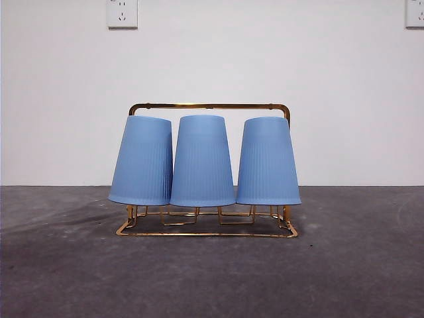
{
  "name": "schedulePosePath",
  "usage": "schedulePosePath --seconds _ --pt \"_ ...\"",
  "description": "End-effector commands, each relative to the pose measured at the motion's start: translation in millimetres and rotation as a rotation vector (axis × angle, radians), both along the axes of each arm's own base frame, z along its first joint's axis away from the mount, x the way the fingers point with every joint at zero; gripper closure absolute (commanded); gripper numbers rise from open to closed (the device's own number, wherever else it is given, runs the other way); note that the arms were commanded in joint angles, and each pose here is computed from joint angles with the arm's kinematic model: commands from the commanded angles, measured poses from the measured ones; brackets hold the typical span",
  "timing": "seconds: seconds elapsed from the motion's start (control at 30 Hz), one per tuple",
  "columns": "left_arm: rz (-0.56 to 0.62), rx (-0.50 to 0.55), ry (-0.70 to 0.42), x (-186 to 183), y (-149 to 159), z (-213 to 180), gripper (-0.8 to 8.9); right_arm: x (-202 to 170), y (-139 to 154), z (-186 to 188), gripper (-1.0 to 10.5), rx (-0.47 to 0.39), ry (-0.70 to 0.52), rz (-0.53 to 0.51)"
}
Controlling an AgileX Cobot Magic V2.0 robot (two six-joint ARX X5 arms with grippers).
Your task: Pick the top cup and place it on cupholder, pick up the mid cup and place it on cupholder, last pick the bottom cup and place it on cupholder.
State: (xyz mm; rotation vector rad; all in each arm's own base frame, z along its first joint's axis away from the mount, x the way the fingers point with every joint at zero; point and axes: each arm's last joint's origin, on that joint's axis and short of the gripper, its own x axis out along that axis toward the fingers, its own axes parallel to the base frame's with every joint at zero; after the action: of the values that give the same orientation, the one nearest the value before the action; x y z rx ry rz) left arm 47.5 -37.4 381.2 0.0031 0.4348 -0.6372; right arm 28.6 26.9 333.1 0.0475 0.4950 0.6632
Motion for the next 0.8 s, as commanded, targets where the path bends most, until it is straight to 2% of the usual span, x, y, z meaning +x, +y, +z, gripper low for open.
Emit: schedulePosePath --seconds 0.03,0.13,0.2,0.27,0.37,0.53,0.8 --pt "0.050 -0.052 -0.046 7 0 -7 8.07 0 0 3 9.2 0.015 -0.008 0.007" --pt "0.032 -0.127 -0.179 21 -2 -37 8.07 0 0 3 9.2 0.015 -0.008 0.007" --pt "0.119 -0.131 -0.315 30 2 -64 8.07 0 0 3 9.2 0.015 -0.008 0.007" --pt "0.211 -0.136 -0.377 36 9 -92 8.07 0 0 3 9.2 0.015 -0.008 0.008" --pt "0.316 -0.146 -0.354 43 16 -133 8.07 0 0 3 9.2 0.015 -0.008 0.007" --pt "0.455 -0.087 -0.261 49 24 -189 8.07 0 0 3 9.2 0.015 -0.008 0.008" --pt "0.587 -0.046 -0.226 50 33 -227 8.07 0 0 3 9.2 0.015 -0.008 0.007"
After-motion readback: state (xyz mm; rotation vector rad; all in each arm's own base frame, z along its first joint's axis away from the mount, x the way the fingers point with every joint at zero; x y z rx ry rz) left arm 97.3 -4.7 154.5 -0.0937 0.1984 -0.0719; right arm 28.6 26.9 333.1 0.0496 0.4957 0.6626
